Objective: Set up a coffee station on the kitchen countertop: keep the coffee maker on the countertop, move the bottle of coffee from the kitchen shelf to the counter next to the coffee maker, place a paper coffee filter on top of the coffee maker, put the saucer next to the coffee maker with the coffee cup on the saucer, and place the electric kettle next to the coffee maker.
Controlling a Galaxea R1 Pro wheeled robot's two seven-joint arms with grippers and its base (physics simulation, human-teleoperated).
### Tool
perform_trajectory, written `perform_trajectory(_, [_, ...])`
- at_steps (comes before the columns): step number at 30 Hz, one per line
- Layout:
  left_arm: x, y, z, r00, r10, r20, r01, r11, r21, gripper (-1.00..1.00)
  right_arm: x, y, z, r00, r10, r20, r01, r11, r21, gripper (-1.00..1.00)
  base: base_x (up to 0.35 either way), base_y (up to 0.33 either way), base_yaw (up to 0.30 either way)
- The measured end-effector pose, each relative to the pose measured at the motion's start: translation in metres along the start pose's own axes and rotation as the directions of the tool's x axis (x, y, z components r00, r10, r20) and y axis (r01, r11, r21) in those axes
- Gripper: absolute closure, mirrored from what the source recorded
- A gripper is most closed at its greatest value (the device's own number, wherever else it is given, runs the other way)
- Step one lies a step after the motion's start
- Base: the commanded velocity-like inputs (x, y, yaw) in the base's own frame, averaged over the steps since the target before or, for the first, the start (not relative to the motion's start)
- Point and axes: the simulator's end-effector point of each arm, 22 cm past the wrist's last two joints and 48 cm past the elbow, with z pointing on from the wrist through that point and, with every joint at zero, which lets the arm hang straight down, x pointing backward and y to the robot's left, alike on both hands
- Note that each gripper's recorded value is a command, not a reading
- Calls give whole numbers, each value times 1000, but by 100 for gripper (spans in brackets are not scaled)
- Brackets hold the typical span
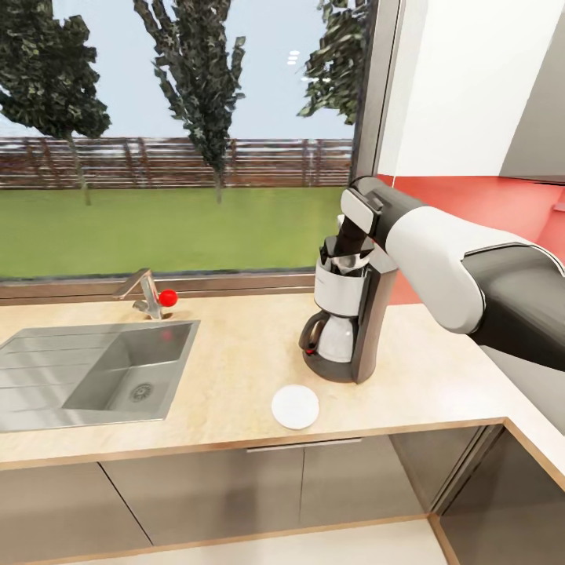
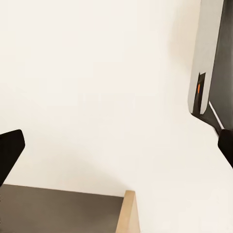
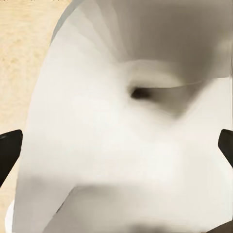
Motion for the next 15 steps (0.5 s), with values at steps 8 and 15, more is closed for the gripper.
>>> perform_trajectory(8, [0,-1,0,1000,1,0,-1,1000,1,-100,-1,1,0,1000,4,1,-4,1000,-6,-100,161,0,0])
perform_trajectory(15, [0,-1,0,1000,1,0,-1,1000,1,-100,-2,2,-1,1000,5,7,-5,1000,-9,-100,5,0,0])
